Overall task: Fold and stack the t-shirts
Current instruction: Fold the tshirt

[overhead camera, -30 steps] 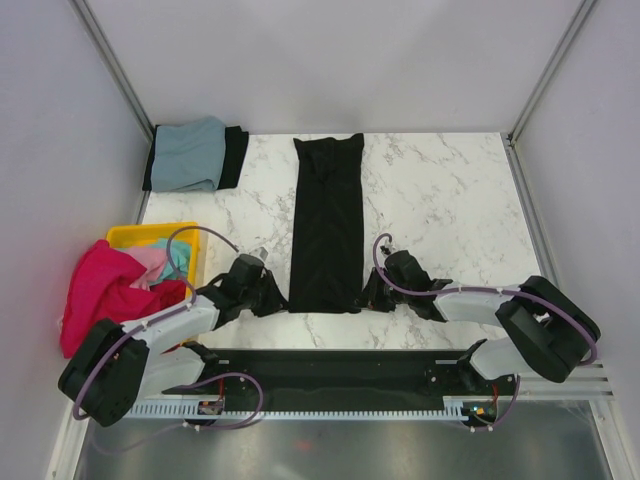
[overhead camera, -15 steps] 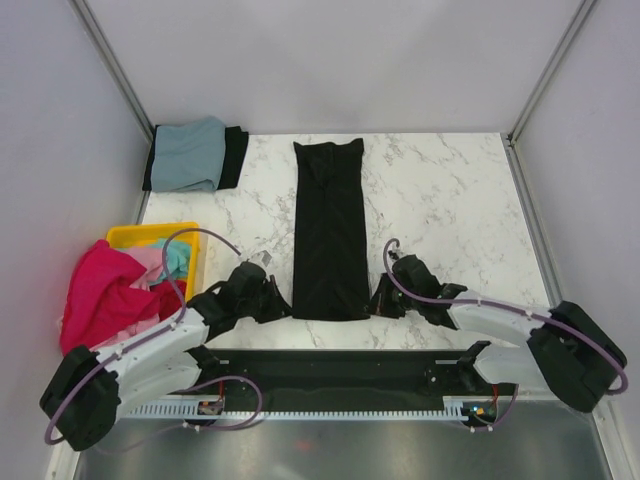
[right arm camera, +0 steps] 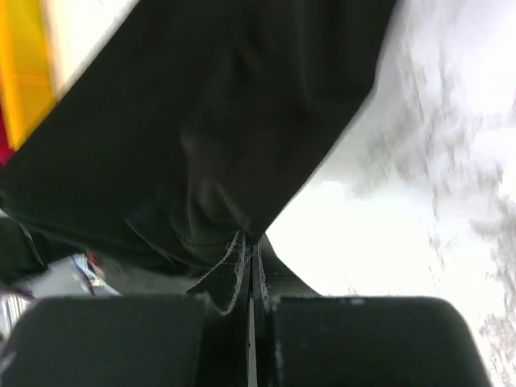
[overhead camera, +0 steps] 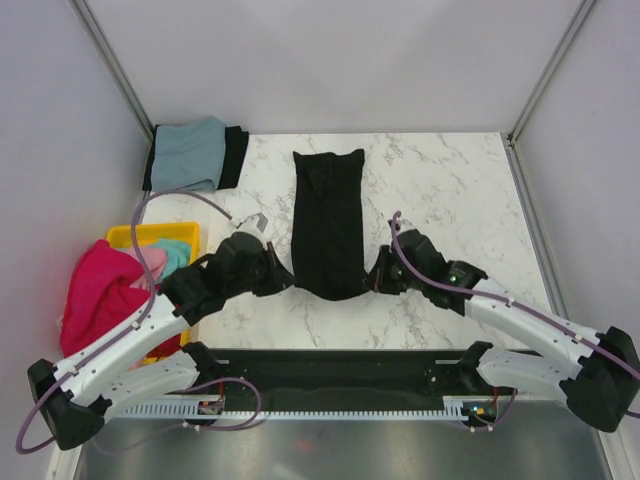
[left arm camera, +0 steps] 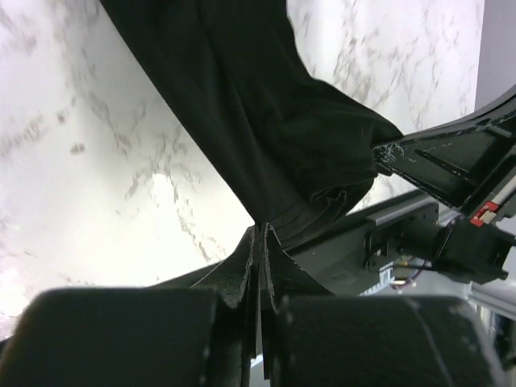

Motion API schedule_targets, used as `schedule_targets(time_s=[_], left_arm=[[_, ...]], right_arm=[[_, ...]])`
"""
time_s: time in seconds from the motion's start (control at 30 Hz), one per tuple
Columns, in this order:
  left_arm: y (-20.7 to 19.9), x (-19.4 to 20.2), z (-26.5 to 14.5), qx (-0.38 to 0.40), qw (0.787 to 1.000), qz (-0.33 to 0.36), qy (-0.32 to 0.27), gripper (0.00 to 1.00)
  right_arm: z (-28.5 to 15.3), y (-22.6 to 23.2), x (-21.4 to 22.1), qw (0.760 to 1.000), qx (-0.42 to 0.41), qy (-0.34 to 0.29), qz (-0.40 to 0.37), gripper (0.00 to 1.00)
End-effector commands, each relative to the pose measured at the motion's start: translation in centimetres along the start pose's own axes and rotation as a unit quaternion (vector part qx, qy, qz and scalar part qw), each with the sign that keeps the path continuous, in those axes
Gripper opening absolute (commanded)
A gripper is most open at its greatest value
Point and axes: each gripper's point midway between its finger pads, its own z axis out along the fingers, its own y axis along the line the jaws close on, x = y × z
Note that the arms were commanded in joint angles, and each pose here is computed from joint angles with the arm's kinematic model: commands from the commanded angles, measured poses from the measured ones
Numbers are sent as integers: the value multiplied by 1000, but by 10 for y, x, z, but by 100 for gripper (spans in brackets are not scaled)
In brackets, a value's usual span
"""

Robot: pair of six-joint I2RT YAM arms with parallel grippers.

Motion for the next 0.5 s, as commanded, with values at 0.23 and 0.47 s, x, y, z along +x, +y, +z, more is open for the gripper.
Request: schedule_targets(time_s=[0.23,0.47], left_arm=[[-19,-90,22,-76,992,89,-48,2],[-5,-134,67,-92,991,88,-31,2]], right_arm=[[13,17,-120,991,78,-81,-69,0],[41,3,-156,990,91,-73,-75,0]])
